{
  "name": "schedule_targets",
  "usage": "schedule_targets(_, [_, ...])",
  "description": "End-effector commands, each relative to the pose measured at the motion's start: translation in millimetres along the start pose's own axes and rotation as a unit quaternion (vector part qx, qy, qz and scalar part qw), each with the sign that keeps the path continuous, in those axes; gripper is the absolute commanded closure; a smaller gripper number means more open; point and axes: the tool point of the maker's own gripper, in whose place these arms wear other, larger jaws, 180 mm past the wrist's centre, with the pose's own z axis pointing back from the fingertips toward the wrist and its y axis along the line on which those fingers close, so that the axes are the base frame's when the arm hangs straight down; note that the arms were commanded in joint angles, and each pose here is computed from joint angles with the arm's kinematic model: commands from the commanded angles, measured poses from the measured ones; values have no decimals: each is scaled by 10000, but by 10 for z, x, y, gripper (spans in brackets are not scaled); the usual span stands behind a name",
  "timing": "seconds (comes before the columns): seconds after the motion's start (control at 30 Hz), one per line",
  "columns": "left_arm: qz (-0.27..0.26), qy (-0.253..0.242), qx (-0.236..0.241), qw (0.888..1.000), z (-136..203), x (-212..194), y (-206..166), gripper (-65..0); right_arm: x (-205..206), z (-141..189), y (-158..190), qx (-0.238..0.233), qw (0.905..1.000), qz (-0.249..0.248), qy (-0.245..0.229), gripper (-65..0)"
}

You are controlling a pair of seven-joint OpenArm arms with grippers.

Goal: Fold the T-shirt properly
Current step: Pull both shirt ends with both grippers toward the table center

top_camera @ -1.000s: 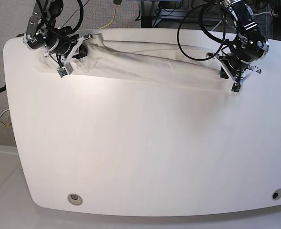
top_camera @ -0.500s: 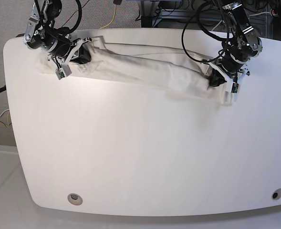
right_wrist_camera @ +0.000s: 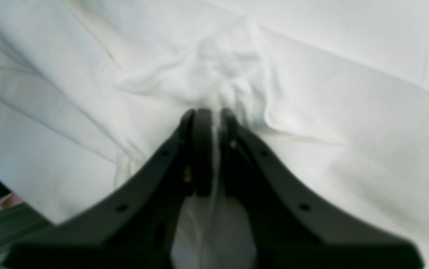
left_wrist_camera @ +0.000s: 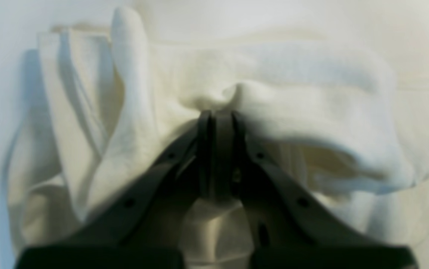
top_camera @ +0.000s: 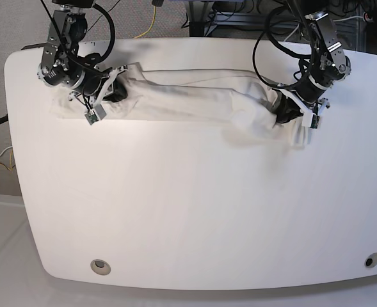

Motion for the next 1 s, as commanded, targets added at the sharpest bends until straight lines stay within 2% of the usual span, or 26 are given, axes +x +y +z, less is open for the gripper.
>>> schedule_targets(0.0, [-229, 1073, 353, 9933, 77, -441, 155, -14, -50, 6, -102, -233, 9993, 78, 287, -54])
schedule_targets(0.23, [-388, 1051, 460, 9926, 133, -363, 275, -14, 157, -6, -191, -454, 9985, 227, 182, -54])
schedule_targets(0.53, [-702, 697, 891, 9911, 238, 40, 497, -14, 315, 22, -355, -840, 9951, 463, 223, -58])
schedule_targets(0.97, [-863, 349, 975, 9909, 173, 421, 575, -14, 430, 21, -364, -867, 9949, 503, 122, -55])
